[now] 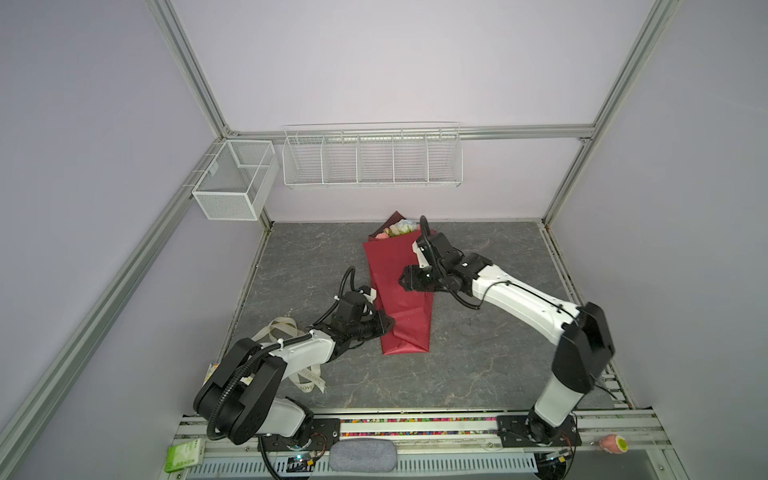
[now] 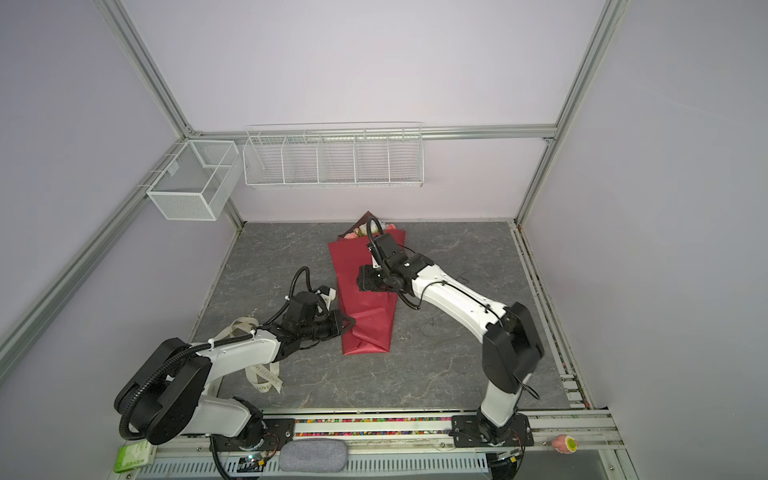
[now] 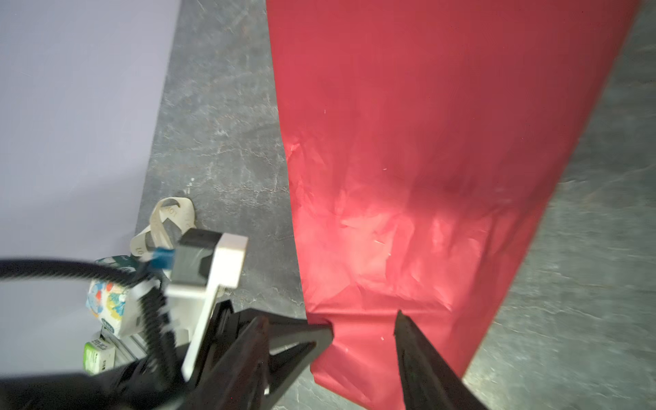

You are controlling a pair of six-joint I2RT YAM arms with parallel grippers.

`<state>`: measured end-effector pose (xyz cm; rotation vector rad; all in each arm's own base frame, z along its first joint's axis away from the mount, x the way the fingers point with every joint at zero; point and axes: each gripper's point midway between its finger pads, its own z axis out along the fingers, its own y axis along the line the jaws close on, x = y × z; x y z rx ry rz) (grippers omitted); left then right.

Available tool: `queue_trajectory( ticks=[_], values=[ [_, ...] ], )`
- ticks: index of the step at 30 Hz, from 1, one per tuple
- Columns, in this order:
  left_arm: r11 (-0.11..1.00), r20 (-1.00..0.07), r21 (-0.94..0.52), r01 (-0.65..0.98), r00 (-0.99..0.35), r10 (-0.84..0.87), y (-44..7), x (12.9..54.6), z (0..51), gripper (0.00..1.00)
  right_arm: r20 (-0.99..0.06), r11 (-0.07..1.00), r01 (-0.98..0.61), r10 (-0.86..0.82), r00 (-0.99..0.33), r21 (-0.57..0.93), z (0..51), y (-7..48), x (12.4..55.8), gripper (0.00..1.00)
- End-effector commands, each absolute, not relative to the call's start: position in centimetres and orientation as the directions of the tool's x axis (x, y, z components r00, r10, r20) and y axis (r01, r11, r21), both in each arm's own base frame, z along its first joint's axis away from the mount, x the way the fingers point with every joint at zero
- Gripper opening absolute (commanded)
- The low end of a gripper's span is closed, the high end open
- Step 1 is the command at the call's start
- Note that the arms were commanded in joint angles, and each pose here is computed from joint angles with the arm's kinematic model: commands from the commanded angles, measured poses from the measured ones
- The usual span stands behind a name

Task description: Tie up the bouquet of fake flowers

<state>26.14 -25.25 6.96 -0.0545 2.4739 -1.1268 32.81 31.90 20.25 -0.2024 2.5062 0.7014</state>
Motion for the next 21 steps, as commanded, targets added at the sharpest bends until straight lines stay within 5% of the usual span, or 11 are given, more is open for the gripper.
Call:
queue_trajectory(
  ticks=[1, 6, 10, 14, 21],
  values=[
    [0.696, -0.363, -0.71, 0.107, -0.903, -0.231, -24.2, 25.8, 6.1, 0.0, -0.655, 0.891, -0.263, 0.05, -0.754, 0.37, 21.6, 27.8, 32.6, 0.61],
    [0.71, -0.358, -0.697, 0.097, -0.906, -0.228, -23.7, 25.4, 5.3, 0.0, -0.645, 0.8, -0.349, 0.061, -0.762, 0.487, 19.9, 27.8, 30.7, 0.65],
    [0.73, -0.367, -0.677, 0.092, -0.902, -0.227, -23.4, 25.6, 4.8, 0.01, -0.383, 0.843, -0.189, 0.023, -0.923, 0.504, 13.7, 27.1, 30.5, 0.28],
    [0.734, -0.341, -0.676, 0.066, -0.911, -0.232, -23.2, 25.3, 4.1, 0.01, -0.268, 0.708, -0.238, -0.07, -0.961, 0.665, 12.2, 31.6, 29.1, 0.39],
    [0.73, -0.321, -0.681, 0.057, -0.919, -0.228, -23.2, 24.8, 3.5, 0.02, -0.181, 0.719, -0.235, -0.153, -0.971, 0.654, 8.5, 35.0, 26.9, 0.3]
  ],
)
